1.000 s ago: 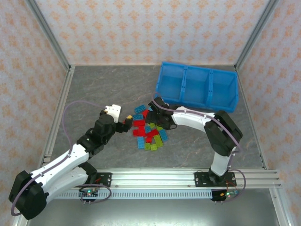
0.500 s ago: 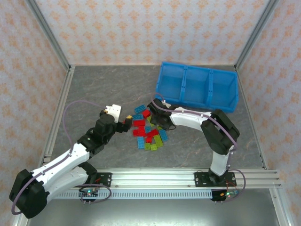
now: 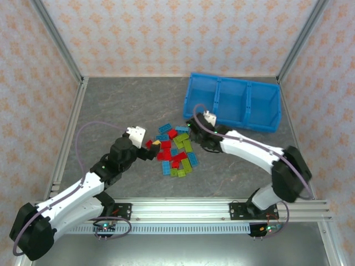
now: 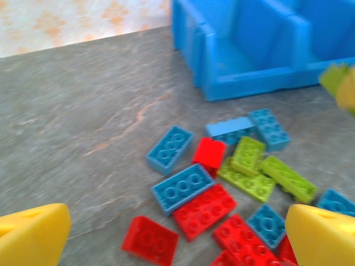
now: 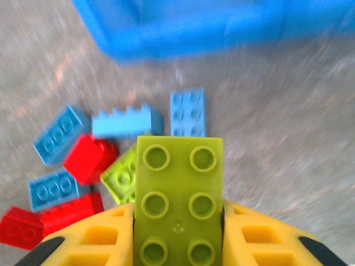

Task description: Sort the legos into containers by color

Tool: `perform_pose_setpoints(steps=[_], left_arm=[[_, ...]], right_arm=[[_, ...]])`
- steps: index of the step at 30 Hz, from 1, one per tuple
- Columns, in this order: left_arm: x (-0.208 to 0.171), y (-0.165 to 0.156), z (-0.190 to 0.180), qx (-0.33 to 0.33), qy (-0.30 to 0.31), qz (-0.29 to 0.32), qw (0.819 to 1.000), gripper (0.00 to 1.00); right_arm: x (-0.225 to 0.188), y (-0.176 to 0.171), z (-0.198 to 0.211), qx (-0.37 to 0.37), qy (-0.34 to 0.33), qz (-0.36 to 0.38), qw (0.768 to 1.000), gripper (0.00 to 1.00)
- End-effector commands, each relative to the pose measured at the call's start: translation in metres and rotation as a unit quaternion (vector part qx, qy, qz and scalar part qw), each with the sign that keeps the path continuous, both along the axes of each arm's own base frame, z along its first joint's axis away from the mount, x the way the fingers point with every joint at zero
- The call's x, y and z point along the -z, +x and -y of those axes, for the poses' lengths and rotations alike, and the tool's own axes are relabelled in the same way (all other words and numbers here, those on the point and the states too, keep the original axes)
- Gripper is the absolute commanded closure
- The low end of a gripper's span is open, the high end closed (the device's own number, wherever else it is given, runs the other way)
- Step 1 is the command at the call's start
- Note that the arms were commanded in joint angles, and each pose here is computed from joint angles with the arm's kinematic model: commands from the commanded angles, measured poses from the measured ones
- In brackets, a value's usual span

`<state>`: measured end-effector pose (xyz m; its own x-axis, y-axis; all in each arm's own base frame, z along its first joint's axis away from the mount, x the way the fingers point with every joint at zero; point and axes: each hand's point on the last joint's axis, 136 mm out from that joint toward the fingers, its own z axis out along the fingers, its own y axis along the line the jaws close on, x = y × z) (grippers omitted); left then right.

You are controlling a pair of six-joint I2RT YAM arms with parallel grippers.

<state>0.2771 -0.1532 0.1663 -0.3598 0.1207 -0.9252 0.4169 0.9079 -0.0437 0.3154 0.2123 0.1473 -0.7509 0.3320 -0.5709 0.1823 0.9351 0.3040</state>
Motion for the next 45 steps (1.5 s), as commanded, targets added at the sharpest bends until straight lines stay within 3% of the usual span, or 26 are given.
perform_pose_setpoints(steps=[1, 6, 12, 16, 19, 22, 26, 31, 35, 38, 41, 45], left_arm=[[-0.025, -0.018, 0.039, 0.125, -0.045, 0.04, 0.99, 0.0], [-0.022, -0.024, 0.054, 0.159, -0.041, 0.028, 0.986, 0.0], [-0.017, -0.016, 0.043, 0.118, -0.023, 0.023, 0.992, 0.0], [-0.016, -0.012, 0.038, 0.101, -0.014, 0.022, 0.995, 0.0], [-0.013, -0.01, 0.034, 0.088, -0.007, 0.015, 0.996, 0.0], [-0.011, -0.007, 0.032, 0.079, -0.002, 0.011, 0.997, 0.0], [-0.005, 0.003, 0.017, 0.024, 0.011, -0.002, 1.0, 0.0], [0.013, 0.03, -0.025, -0.131, 0.062, -0.04, 0.989, 0.0], [0.023, 0.041, -0.027, -0.171, 0.071, -0.081, 0.979, 0.0], [0.024, 0.044, -0.01, -0.18, 0.03, -0.153, 0.971, 0.0], [0.02, 0.046, 0.03, -0.178, -0.041, -0.243, 0.953, 0.05], [0.013, 0.053, 0.109, -0.119, -0.046, -0.254, 0.959, 0.08]], right_arm=[[-0.044, 0.027, 0.085, 0.066, -0.101, 0.069, 0.99, 0.78], [-0.064, 0.074, 0.188, 0.164, -0.109, 0.063, 0.978, 0.78], [-0.027, 0.118, 0.275, 0.26, -0.036, -0.004, 0.965, 0.78], [0.005, 0.136, 0.293, 0.278, 0.007, -0.04, 0.96, 0.73], [0.023, 0.141, 0.295, 0.279, 0.005, -0.073, 0.957, 0.59], [0.021, 0.139, 0.297, 0.291, 0.004, -0.073, 0.954, 0.44], [-0.003, 0.127, 0.299, 0.306, 0.01, -0.043, 0.951, 0.42], [-0.037, 0.099, 0.266, 0.271, 0.063, -0.005, 0.961, 0.4], [-0.06, 0.062, 0.202, 0.161, 0.078, 0.017, 0.984, 0.39], [-0.066, 0.02, 0.126, 0.012, 0.108, 0.012, 0.994, 0.39], [-0.05, -0.031, 0.071, -0.098, 0.098, -0.047, 0.989, 0.38], [-0.02, -0.059, 0.08, -0.072, 0.032, -0.07, 0.994, 0.37]])
